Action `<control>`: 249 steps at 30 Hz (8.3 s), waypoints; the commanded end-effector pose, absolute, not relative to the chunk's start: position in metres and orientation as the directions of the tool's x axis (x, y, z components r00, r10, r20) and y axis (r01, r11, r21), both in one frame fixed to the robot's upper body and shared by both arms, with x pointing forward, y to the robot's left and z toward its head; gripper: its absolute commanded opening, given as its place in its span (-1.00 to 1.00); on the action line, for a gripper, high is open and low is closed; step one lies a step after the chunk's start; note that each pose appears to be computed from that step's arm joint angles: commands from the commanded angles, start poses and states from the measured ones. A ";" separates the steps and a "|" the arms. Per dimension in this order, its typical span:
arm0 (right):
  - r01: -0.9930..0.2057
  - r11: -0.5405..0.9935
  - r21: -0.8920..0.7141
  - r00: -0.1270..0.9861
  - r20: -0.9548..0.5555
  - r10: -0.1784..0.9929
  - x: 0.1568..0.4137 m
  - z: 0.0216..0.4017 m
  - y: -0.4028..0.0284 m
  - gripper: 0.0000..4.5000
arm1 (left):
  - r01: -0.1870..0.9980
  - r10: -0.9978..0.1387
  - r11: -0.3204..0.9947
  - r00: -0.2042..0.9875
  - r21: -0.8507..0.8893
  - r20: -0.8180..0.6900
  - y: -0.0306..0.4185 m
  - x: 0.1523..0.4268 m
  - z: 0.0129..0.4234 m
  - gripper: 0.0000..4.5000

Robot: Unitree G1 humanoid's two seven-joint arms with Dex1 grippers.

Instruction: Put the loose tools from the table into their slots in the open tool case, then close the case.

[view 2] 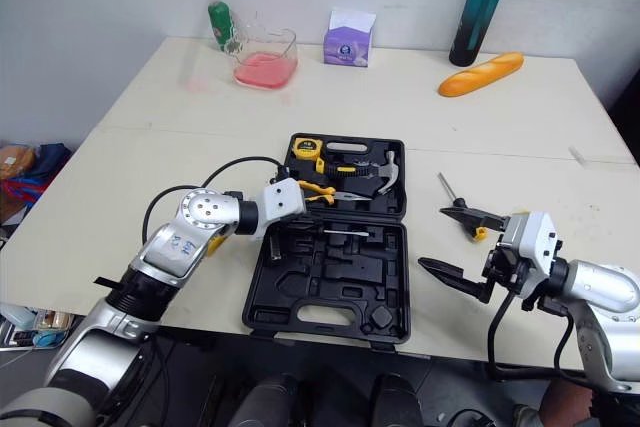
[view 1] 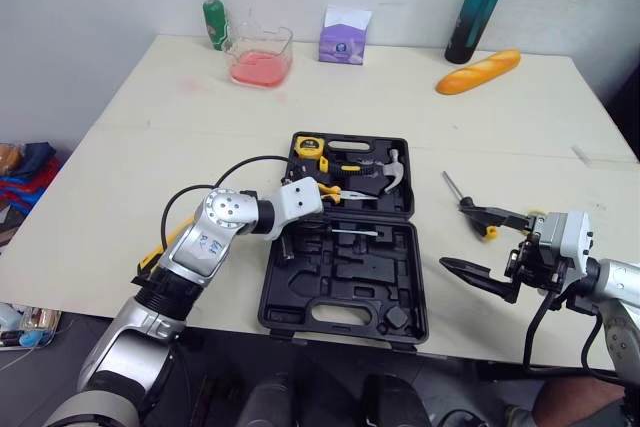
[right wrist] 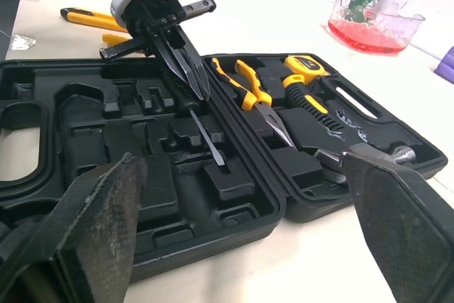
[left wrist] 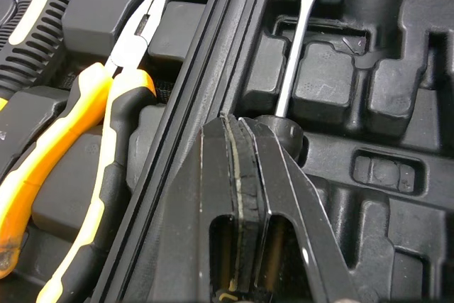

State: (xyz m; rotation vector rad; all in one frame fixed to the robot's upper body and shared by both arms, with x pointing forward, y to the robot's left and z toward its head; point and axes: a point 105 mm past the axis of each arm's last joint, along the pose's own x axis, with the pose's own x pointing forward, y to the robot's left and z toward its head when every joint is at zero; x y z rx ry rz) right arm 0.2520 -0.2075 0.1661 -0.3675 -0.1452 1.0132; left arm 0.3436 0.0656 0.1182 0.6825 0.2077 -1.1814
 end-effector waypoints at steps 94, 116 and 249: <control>-0.484 0.868 -0.105 0.814 -0.419 0.403 0.279 0.200 -0.279 1.00 | 0.932 -0.965 0.164 0.220 0.323 -0.143 0.142 0.245 0.229 0.99; -0.467 0.877 -0.109 0.787 -0.503 0.357 0.324 0.143 -0.268 1.00 | 0.974 -0.981 0.103 0.133 0.203 -0.138 0.124 0.220 0.225 0.99; -0.947 0.192 -0.256 0.237 -0.157 0.959 0.296 0.158 -0.108 -0.99 | 0.916 -0.895 0.324 0.377 0.235 -0.237 0.169 0.221 0.175 1.00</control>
